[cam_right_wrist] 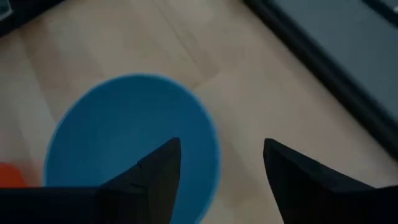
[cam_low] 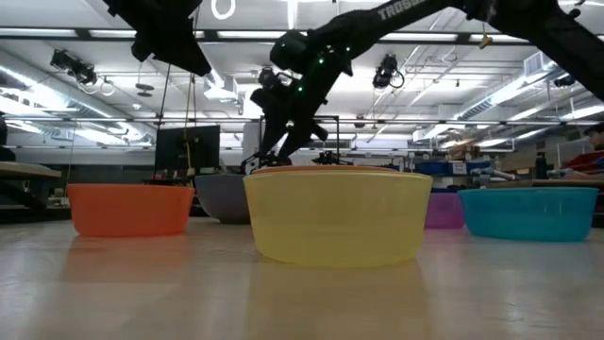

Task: Nest bowls inside each other
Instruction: Stack the blue bowl on top of the light orange bowl

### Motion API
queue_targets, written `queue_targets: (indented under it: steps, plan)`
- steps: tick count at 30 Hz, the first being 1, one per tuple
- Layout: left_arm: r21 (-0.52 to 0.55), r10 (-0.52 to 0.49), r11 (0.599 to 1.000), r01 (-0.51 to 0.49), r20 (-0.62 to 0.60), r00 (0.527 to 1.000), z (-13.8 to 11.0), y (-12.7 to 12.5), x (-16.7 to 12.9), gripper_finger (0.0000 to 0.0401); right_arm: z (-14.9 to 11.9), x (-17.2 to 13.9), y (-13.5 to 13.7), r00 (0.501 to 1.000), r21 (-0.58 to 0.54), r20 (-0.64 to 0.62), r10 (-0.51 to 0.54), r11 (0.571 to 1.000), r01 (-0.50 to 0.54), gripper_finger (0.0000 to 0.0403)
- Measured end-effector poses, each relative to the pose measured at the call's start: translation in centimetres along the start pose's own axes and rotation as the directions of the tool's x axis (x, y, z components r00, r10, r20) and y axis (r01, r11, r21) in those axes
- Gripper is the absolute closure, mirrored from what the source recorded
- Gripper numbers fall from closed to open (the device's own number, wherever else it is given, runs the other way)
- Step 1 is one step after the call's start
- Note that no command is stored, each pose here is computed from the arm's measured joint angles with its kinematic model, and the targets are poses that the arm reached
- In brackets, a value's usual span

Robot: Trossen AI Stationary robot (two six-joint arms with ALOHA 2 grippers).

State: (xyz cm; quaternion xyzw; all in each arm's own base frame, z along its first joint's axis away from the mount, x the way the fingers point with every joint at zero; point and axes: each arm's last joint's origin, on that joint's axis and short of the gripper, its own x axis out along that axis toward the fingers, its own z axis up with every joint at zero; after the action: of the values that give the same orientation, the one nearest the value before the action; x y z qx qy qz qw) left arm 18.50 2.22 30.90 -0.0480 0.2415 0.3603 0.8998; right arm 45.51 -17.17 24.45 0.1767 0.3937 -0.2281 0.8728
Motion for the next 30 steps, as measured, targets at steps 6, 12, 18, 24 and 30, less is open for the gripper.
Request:
queue_targets:
  steps: [6, 12, 18, 24, 30]
  plan:
    - [0.003, 0.000, 1.000, 0.000, -0.003, 1.000, 0.0, 0.0, 0.0, 0.0286, -0.8, 1.0, 0.7, 0.999, 0.009, -0.039, 0.015, 1.000, -0.014, 0.0186]
    - [0.005, 0.000, 1.000, 0.000, -0.005, 1.000, -0.1, 0.0, 0.0, 0.0286, -1.0, 1.0, 0.9, 0.999, 0.051, -0.053, -0.008, 0.999, 0.011, 0.0187]
    - [0.006, 0.000, 1.000, 0.001, -0.005, 1.000, -0.1, 0.0, 0.0, 0.0286, -1.5, 1.1, 0.7, 0.995, 0.074, -0.087, -0.038, 0.996, 0.045, 0.0187]
    - [0.004, -0.001, 1.000, 0.001, -0.006, 1.000, -0.1, 0.0, 0.0, 0.0286, -1.7, 1.0, 0.6, 0.992, 0.103, -0.118, -0.039, 0.993, 0.051, 0.0187]
    - [0.004, -0.001, 1.000, 0.001, -0.006, 1.000, -0.1, 0.0, 0.0, 0.0286, -1.8, 1.0, 0.7, 0.992, 0.134, -0.122, -0.038, 0.990, 0.054, 0.0187]
